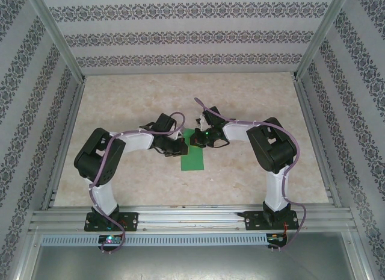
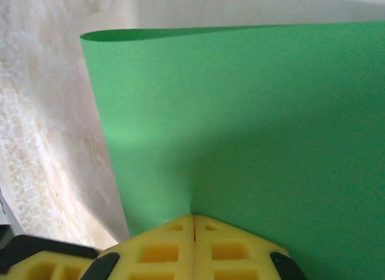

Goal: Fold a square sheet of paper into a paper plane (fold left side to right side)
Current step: Hold the square sheet of paper at the center of the table.

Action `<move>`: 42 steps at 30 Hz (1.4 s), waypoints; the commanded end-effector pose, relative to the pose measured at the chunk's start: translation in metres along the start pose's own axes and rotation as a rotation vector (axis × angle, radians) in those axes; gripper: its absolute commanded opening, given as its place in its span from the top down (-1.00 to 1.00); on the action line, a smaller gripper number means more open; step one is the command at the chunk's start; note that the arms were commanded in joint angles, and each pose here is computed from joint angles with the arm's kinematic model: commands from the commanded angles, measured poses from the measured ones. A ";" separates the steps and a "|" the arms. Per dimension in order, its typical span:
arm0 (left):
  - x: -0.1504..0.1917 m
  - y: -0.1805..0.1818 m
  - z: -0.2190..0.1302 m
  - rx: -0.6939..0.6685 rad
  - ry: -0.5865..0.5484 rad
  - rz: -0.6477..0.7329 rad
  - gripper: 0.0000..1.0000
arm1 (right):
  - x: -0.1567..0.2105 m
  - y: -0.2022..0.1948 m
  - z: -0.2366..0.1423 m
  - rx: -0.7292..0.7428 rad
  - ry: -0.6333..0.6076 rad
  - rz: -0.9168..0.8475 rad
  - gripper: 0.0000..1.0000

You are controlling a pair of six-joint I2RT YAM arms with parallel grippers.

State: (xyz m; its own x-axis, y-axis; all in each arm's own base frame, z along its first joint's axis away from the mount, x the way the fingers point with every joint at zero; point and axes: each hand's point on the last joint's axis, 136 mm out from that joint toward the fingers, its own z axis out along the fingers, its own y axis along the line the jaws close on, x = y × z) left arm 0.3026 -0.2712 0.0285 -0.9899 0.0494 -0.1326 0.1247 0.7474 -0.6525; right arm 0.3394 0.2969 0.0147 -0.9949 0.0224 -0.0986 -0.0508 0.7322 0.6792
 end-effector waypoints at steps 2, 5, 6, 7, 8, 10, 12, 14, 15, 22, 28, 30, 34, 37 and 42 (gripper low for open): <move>0.001 0.012 0.005 -0.033 0.021 0.008 0.82 | 0.020 -0.050 0.008 0.167 0.057 0.068 1.00; 0.009 0.019 0.008 -0.051 0.029 -0.017 0.82 | 0.015 -0.041 0.005 0.142 0.044 0.059 1.00; 0.012 0.023 0.009 -0.060 0.033 -0.026 0.82 | 0.012 -0.035 0.005 0.122 0.038 0.052 1.00; 0.014 0.025 0.010 -0.068 0.036 -0.034 0.82 | 0.009 -0.030 0.003 0.104 0.032 0.047 1.00; 0.018 0.027 0.011 -0.075 0.042 -0.044 0.82 | 0.005 -0.022 0.001 0.085 0.026 0.036 1.00; 0.024 0.032 0.013 -0.091 0.047 -0.061 0.82 | -0.004 -0.010 -0.006 0.066 0.007 0.013 1.00; 0.030 0.035 0.014 -0.101 0.049 -0.081 0.83 | -0.013 0.003 -0.017 0.046 -0.026 -0.012 1.00; 0.033 0.035 0.015 -0.102 0.045 -0.097 0.83 | -0.018 0.013 -0.028 0.029 -0.052 -0.030 0.98; 0.034 0.036 0.016 -0.105 0.043 -0.105 0.83 | -0.018 0.017 -0.033 0.020 -0.062 -0.036 0.98; 0.039 0.033 0.019 -0.106 0.036 -0.142 0.83 | 0.017 0.024 -0.054 -0.013 -0.044 -0.023 1.00; 0.041 0.029 0.021 -0.098 0.038 -0.145 0.83 | 0.058 0.023 -0.033 -0.037 0.045 0.007 1.00; 0.040 0.028 0.020 -0.096 0.036 -0.144 0.83 | 0.065 0.016 -0.024 -0.006 0.063 0.019 1.00; 0.037 0.025 0.019 -0.087 0.027 -0.143 0.83 | 0.071 0.001 -0.013 0.043 0.078 0.035 1.00; 0.031 0.017 0.018 -0.065 0.013 -0.136 0.83 | 0.076 -0.010 -0.009 0.077 0.095 0.047 1.00; 0.011 -0.001 0.010 -0.024 -0.033 -0.103 0.82 | 0.085 -0.030 -0.008 0.153 0.116 0.055 1.00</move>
State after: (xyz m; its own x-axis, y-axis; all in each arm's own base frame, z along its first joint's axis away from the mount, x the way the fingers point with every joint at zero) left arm 0.2943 -0.2768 0.0189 -0.9941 -0.0462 -0.0978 0.0311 0.7438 -0.6677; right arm 0.2660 0.2894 0.0149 -0.9998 -0.0148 -0.0099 -0.0177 0.7652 0.6436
